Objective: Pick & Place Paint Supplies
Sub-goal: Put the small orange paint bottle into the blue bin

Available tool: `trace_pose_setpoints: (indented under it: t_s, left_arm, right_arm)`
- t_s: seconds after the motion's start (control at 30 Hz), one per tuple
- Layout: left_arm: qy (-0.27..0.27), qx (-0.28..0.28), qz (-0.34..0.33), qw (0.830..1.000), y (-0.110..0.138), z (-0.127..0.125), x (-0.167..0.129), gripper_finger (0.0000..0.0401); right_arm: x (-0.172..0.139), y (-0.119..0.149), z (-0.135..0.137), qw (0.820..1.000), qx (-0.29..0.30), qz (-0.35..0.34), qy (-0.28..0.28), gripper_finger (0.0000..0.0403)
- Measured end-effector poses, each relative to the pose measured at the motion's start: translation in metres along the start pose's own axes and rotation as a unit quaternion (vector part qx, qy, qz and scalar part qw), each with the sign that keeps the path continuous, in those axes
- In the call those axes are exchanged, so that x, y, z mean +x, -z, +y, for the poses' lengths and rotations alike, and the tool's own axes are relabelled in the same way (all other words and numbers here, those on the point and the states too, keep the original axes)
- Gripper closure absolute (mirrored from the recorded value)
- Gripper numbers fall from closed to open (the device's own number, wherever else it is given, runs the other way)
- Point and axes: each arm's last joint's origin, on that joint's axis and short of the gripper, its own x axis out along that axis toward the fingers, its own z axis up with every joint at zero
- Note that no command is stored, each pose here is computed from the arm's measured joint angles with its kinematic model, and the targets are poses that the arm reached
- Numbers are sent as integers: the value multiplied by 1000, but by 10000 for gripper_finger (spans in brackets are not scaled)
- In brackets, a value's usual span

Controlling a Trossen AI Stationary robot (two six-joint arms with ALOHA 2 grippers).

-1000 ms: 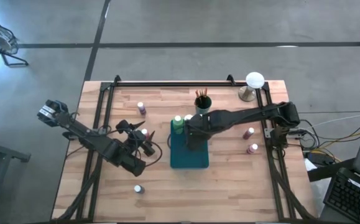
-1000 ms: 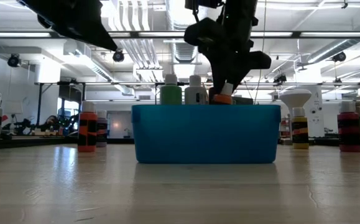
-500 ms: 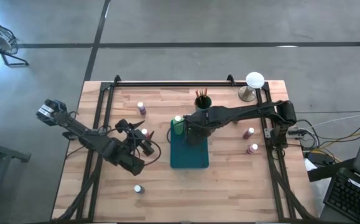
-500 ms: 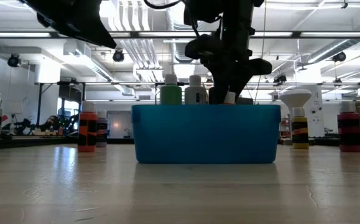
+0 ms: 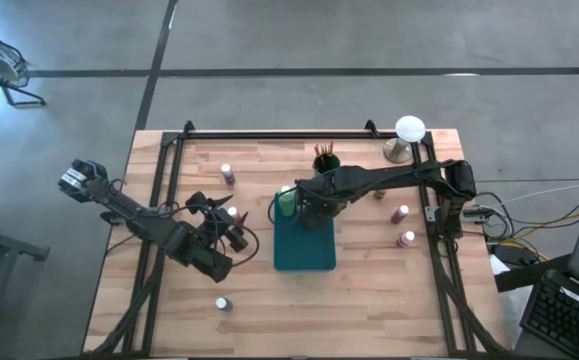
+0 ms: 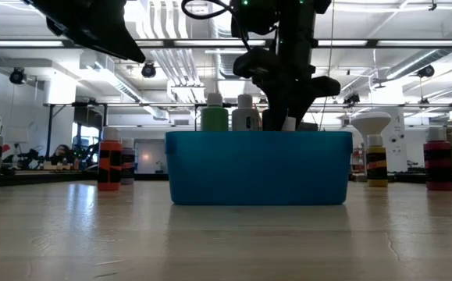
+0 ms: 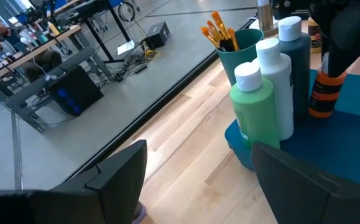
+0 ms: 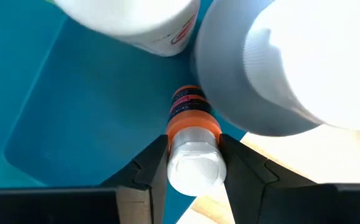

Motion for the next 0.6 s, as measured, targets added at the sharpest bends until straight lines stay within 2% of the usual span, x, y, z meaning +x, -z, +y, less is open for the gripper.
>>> trace_pose_setpoints:
  t_s: [0.6]
  left_arm:
    - [2,0,3,1000,0,0,0,108]
  right_arm:
    - [5,-2,-2,1000,6,9,-11,288]
